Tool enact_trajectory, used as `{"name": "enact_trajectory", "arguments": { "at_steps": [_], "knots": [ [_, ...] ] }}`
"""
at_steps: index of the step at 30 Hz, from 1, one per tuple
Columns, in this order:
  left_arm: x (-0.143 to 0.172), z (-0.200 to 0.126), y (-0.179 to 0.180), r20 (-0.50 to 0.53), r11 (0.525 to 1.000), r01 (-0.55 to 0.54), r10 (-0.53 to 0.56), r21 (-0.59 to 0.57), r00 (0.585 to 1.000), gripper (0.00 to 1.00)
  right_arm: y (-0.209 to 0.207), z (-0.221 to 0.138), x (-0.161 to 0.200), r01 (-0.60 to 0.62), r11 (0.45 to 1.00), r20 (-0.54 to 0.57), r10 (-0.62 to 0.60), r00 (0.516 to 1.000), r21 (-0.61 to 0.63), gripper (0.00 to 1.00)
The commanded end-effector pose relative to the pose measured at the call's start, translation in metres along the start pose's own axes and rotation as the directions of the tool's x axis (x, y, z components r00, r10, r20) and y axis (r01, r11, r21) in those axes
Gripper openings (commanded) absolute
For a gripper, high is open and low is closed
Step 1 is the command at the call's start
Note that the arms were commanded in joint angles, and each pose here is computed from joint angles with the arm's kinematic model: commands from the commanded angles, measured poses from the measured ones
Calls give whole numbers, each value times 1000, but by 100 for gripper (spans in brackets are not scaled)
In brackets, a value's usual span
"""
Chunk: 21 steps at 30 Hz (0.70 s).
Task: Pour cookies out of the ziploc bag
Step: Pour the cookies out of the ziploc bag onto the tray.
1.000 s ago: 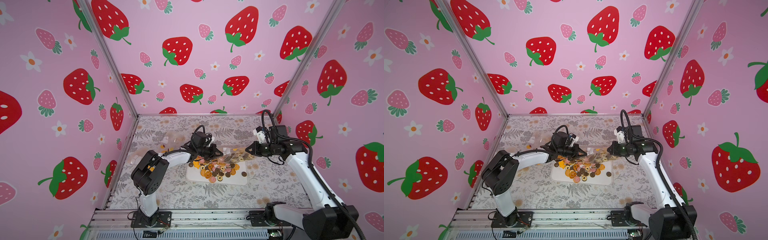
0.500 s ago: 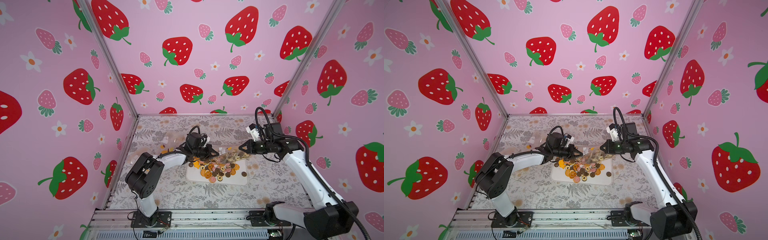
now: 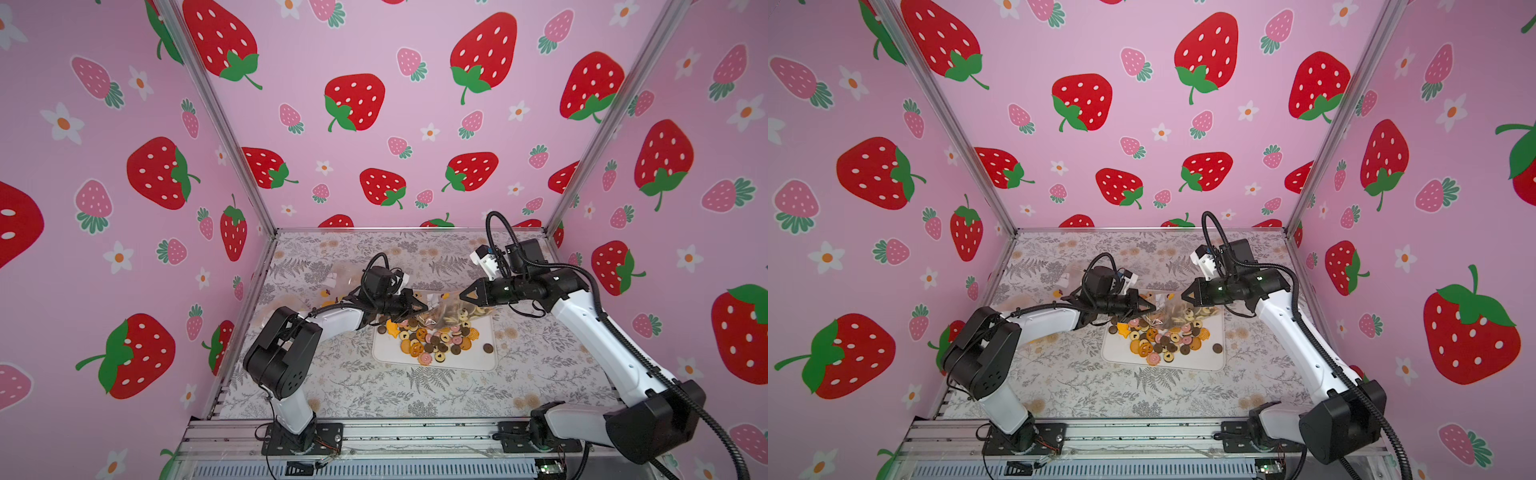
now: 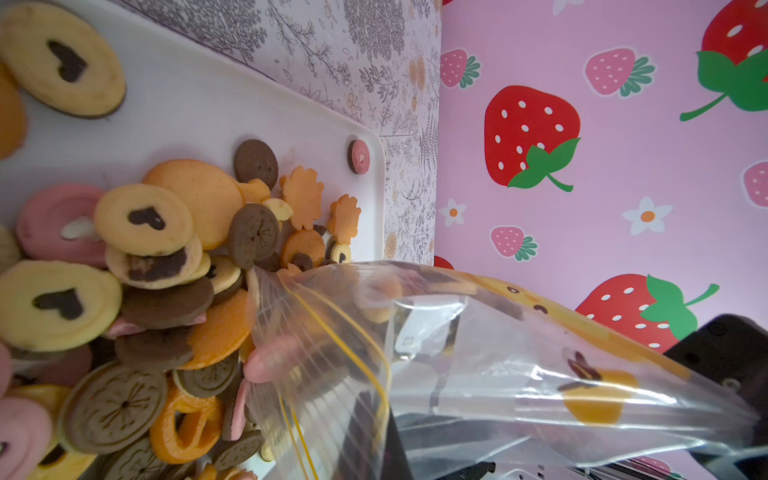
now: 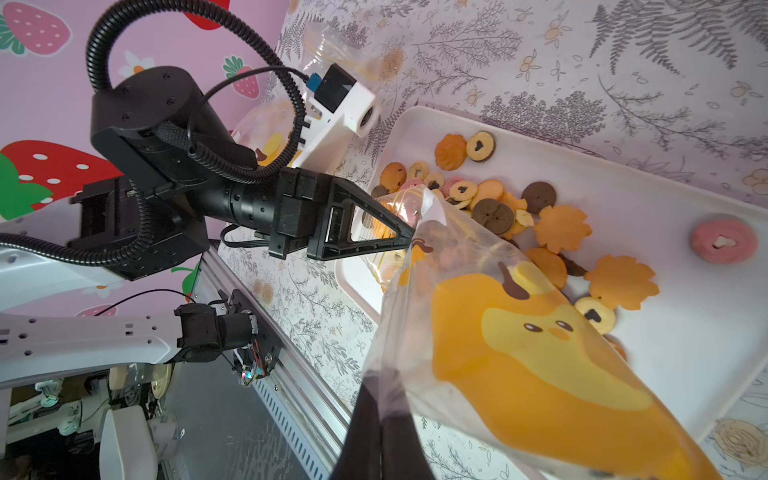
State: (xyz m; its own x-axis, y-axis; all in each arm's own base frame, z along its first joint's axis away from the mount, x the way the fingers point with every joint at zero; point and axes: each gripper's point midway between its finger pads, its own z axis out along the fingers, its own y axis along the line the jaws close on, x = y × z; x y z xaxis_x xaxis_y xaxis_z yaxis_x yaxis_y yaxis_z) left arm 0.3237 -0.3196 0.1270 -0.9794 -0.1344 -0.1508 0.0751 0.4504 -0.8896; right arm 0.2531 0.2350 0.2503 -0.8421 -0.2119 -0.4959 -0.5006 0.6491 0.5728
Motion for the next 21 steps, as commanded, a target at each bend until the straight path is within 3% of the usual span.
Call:
{"name": "enact_trajectory", "arguments": {
  "at_steps": [1, 15, 21],
  "knots": [
    [0, -8, 23, 18, 998, 33, -32, -59, 999, 0, 22, -6, -20, 82, 996, 58, -79, 995, -36, 0],
    [-7, 0, 21, 16, 998, 28, -27, -51, 999, 0, 16, -26, -12, 90, 995, 59, -93, 994, 51, 0],
    [-6, 8, 9, 5, 999, 6, -6, -38, 1000, 12, 10, -40, -13, 78, 994, 81, -85, 993, 81, 0]
  ]
}}
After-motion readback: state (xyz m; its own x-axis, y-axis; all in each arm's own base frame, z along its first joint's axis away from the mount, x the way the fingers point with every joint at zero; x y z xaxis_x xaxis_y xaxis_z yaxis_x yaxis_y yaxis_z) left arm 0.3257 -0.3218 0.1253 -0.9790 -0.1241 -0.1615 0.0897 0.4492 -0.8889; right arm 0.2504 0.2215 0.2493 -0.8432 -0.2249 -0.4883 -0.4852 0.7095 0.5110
